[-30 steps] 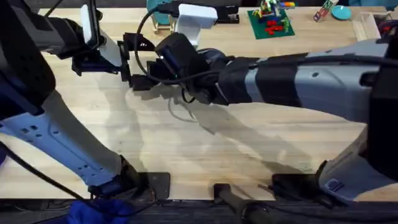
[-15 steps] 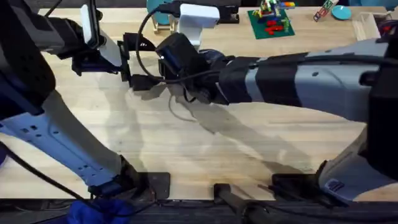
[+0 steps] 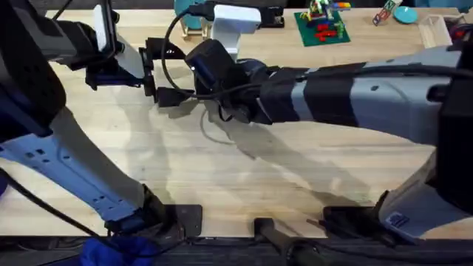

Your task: Unzip the bag, pick up the pens from the table one at a time and place them inside, then zip the bag closed.

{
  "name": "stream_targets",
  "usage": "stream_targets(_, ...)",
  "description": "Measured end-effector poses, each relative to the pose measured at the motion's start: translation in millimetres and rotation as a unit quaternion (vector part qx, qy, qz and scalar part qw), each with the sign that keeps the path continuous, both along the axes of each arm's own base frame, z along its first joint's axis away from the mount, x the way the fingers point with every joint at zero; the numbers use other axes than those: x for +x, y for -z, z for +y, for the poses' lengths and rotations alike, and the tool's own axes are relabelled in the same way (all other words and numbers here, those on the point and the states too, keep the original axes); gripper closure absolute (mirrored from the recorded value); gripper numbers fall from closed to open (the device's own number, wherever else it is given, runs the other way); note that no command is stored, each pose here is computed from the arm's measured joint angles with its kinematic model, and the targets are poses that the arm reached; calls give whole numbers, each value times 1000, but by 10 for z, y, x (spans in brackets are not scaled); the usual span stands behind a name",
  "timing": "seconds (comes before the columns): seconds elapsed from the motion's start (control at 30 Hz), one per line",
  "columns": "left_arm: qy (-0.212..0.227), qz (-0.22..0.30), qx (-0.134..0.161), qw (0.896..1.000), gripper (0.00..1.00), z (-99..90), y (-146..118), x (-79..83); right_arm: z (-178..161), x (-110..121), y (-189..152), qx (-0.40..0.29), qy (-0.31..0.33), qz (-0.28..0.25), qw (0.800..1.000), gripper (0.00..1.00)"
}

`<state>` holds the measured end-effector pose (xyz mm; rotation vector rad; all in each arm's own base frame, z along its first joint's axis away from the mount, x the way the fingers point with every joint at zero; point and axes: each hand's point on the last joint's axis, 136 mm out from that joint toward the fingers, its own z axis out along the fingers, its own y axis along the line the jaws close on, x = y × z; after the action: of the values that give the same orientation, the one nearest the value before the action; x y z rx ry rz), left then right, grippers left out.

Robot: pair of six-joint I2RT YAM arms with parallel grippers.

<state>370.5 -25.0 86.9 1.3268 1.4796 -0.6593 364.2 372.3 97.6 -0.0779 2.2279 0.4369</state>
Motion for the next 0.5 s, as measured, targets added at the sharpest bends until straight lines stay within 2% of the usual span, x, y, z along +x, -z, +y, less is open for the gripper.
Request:
stream_targets(0.07, 0, 0, 0, 1000, 7, 0, 0, 1, 1, 0, 0, 0, 0, 0, 1000, 965)
stream_targets(0.5, 0, 0, -1, 1000, 8, -1, -2, 1, 0, -1, 1, 0, 0, 0, 1000, 969)
